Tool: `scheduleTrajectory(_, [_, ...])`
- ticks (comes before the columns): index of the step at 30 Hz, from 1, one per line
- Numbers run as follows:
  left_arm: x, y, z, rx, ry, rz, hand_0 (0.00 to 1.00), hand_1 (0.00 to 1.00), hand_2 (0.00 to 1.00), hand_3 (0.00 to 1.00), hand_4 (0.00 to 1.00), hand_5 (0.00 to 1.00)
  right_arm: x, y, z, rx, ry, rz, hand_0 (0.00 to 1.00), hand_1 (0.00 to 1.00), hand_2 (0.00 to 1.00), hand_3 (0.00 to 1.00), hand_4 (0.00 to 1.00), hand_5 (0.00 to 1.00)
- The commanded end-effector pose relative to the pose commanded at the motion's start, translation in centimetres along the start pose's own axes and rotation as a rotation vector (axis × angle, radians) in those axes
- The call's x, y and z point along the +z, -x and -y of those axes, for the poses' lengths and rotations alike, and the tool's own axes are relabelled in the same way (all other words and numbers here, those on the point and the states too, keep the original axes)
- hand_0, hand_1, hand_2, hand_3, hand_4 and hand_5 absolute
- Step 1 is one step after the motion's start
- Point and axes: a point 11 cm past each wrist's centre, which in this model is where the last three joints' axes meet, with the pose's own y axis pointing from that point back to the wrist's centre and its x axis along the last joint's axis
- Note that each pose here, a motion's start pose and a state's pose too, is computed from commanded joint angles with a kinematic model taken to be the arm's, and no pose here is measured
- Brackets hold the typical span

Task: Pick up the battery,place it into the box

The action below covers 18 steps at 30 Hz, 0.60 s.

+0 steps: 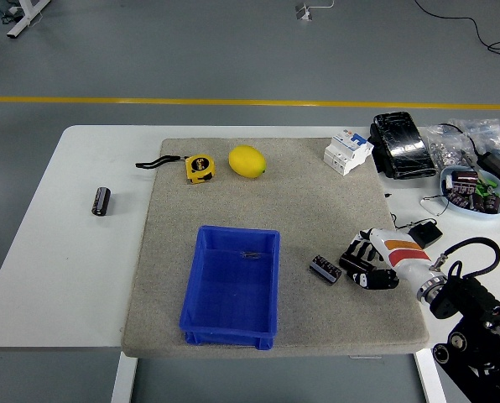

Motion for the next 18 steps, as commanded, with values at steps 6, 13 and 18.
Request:
scheduleTrajectory(6, [0.02, 0.00, 0.00, -0.001, 0.001, 0.001, 0.723, 0.750, 0.782, 0.684, 0.703, 0.703, 0.25, 0.05, 0.01, -0.001, 0.007, 0.000, 0.425, 0.490, 0.524, 0.543, 0.841, 0.126])
scheduleTrajectory(13, [0.00, -0.02, 0.00, -0.001, 0.001, 0.000, 0.723, 0.749, 0.781, 0.685, 0.704, 0.701, 0.08, -0.44, -0.06, 0.009, -0.001, -0.003, 0.444, 0.526, 0.559, 0.590, 0.876, 0.152])
scheduleTrajectory(18, [0.04, -0.08, 0.01, 0.000, 0.001, 0.002, 0.723, 0.749, 0.780, 0.687, 0.705, 0.702, -0.23, -0.68, -0.09, 0.012, -0.011, -0.007, 0.465, 0.568, 0.608, 0.622, 0.910, 0.171])
